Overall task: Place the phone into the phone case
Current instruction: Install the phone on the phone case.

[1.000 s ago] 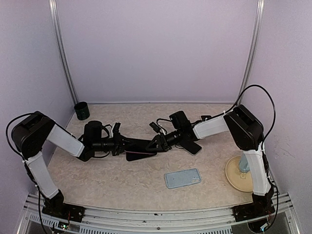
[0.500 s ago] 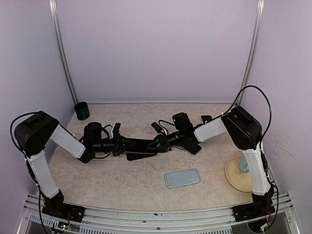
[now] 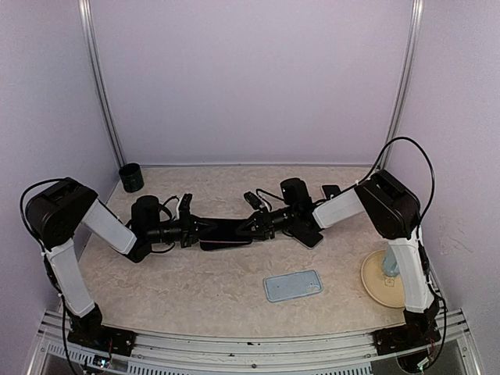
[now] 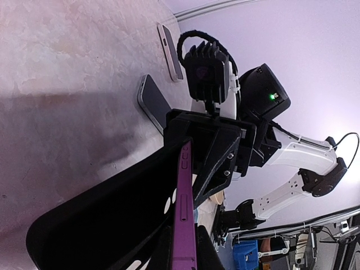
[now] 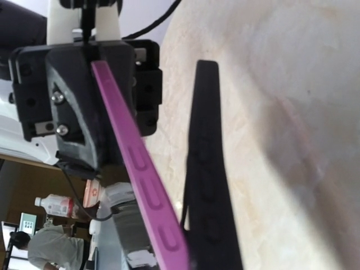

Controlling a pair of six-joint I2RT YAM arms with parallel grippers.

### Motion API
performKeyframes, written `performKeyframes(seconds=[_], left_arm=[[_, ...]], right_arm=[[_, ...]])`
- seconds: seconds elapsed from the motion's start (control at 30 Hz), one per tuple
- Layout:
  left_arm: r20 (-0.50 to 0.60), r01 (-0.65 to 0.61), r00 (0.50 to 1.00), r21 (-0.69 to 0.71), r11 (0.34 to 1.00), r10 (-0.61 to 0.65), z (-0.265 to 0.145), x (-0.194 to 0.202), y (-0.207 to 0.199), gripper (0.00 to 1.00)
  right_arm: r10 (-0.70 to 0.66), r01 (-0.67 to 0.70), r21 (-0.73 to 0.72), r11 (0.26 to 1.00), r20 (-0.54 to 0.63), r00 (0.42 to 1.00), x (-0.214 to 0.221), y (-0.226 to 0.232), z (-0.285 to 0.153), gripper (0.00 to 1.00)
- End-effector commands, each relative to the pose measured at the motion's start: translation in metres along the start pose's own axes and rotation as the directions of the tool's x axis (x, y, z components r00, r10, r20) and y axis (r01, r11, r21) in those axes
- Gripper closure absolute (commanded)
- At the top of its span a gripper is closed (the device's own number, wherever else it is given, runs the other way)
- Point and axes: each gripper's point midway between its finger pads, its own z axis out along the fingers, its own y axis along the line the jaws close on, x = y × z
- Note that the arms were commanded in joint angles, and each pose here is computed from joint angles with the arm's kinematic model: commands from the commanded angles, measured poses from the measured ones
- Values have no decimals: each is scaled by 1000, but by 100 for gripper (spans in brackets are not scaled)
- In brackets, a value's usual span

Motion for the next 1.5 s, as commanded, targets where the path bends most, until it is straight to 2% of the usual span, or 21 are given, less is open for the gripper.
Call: performKeyframes(seconds=[0.0,0.23,0.47,0.67,1.0,1.07,1.13,1.2,1.27,1.47], left_arm=[[29,50,998,-44,998,-49,1,-1,14,93],[39,54,998,-47,997,-52,-5,-2,13,84],[61,37,998,-56,998,-33,-14,-8,5,75],[91,12,996,-135,991,0,-25,-17,5,70],[168,-98,974,-298,950,153,-56,-42,-17,54],[181,-113,968,-312,943,176,-63,-45,-23,48],[184,-125,964,-319,940,190,-67,-45,-26,47],[185,-138,961,-316,939,204,-70,-45,-31,38],[184,-155,959,-303,940,217,-71,-44,-37,34],[172,-219,949,-239,946,263,-71,-37,-55,29]], right_arm=[[-193,186,-142,972,-40,980,5,52,16,89],[-205,199,-148,969,-25,978,0,61,7,100],[-221,216,-152,964,-15,975,-4,69,0,100],[-247,243,-160,957,-4,969,-7,81,-7,100],[-304,302,-168,938,14,953,-12,101,-19,100],[-327,325,-170,930,15,945,-12,107,-23,100],[-352,349,-169,922,12,936,-12,111,-26,100],[-378,373,-166,913,4,926,-10,115,-28,100],[-404,397,-167,903,-7,915,-7,118,-30,100],[-490,480,-163,862,-28,871,1,127,-36,100]])
